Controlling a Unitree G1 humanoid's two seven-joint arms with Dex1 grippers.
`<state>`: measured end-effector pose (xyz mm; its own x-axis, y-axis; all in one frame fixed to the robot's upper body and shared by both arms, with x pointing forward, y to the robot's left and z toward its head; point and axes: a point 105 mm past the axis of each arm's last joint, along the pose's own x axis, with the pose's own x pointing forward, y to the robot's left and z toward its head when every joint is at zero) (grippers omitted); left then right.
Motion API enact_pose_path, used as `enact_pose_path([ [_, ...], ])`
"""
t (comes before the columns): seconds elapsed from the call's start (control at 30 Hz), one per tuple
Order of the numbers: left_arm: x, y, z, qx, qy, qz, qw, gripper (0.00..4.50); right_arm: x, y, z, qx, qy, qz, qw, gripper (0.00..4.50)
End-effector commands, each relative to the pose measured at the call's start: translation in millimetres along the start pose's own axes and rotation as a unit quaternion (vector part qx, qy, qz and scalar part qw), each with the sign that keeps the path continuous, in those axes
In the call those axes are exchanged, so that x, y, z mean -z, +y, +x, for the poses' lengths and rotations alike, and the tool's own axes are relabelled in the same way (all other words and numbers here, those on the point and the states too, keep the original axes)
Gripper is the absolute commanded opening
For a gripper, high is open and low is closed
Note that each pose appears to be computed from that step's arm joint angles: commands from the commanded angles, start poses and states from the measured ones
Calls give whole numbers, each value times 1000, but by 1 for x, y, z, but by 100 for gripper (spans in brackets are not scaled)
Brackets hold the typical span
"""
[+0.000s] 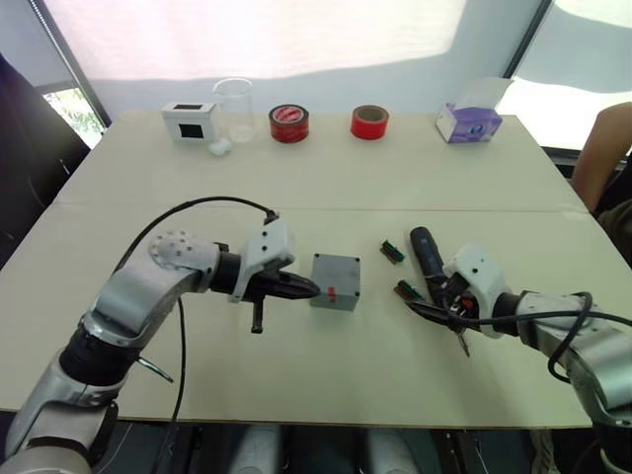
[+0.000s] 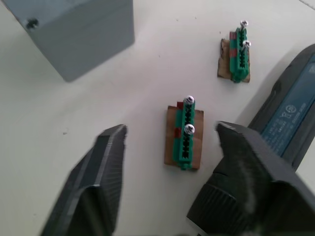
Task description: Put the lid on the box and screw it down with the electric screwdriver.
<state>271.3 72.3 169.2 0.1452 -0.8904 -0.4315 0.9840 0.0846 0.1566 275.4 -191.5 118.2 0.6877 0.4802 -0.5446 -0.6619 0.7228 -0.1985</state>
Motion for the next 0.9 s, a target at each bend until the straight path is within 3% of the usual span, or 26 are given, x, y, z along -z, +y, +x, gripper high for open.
enact_pose_path([
  [0.03, -10, -5, -1, 0, -8, 31, 1000, 0, -4, -5, 2, 15, -6, -15, 1000, 244],
  [0.57, -12, -4, 0, -3, -8, 36, 999, 0, -6, -8, 11, 21, -9, -16, 1000, 244],
  [0.7, -9, -3, 2, -6, -3, 38, 999, 0, -5, -8, 15, 22, -7, -20, 1000, 130],
  [0.8, -9, -2, 2, -7, -2, 41, 999, 0, -6, -7, 17, 19, -7, -21, 1000, 2],
  [0.9, -9, -2, 2, -8, -2, 42, 999, 0, -7, -7, 18, 17, -8, -21, 1000, 2],
])
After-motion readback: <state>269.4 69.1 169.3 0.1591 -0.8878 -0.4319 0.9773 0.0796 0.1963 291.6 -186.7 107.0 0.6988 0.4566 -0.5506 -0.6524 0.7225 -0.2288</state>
